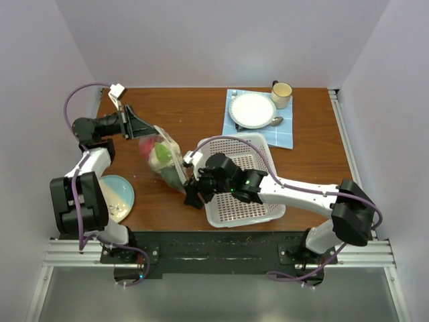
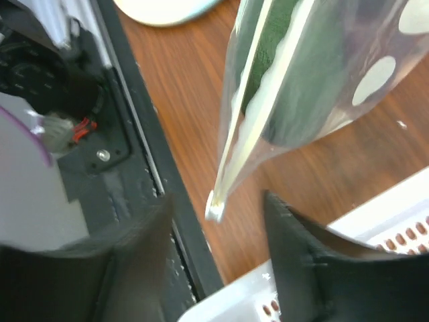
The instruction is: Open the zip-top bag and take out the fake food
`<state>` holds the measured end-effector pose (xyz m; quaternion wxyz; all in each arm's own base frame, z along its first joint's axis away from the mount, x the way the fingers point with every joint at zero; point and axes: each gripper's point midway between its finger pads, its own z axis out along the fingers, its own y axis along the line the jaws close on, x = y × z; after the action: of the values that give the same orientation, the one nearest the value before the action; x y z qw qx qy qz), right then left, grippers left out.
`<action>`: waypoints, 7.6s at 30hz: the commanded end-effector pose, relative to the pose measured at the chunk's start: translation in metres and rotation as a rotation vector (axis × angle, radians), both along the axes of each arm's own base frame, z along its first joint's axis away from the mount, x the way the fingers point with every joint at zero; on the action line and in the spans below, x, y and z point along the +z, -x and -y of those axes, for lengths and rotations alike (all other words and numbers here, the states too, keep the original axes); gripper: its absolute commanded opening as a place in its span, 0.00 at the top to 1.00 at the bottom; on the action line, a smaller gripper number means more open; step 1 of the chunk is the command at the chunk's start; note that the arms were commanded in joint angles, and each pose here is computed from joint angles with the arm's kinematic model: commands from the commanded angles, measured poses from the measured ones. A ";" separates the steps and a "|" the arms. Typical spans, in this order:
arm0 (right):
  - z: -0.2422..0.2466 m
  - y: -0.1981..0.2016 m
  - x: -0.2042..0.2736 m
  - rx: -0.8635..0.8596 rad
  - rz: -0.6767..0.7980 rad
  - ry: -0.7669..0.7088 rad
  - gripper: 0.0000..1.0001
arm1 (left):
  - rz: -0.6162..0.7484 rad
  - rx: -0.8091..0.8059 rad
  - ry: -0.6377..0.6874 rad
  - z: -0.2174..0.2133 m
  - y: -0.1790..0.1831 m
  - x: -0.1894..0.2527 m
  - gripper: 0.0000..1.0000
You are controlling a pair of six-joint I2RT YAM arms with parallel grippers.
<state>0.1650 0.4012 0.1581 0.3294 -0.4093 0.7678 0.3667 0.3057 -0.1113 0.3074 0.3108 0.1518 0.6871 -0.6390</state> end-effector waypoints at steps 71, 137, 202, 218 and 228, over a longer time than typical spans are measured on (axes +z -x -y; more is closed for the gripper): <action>0.020 -0.051 0.063 -0.160 0.132 -0.135 0.33 | 0.563 -0.113 -0.246 0.010 0.058 -0.028 1.00; -0.070 -0.142 0.118 -0.434 0.132 -0.136 1.00 | 0.744 0.287 -0.475 -0.072 0.077 -0.041 0.00; -0.031 -0.081 0.099 -0.362 0.121 -0.137 1.00 | 0.298 0.318 -0.873 -0.057 0.036 -0.110 0.00; -0.025 -0.088 0.084 -0.387 0.154 -0.080 1.00 | 0.497 0.479 -0.866 -0.066 -0.001 -0.004 1.00; -0.009 -0.094 0.095 -0.445 0.225 -0.102 0.39 | 0.420 0.376 -0.768 -0.046 0.012 -0.032 1.00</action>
<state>0.2550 0.4221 0.2223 0.4555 -0.2744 0.8020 0.2720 0.2989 -0.0541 0.2879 0.4836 0.2486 0.8175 -0.1896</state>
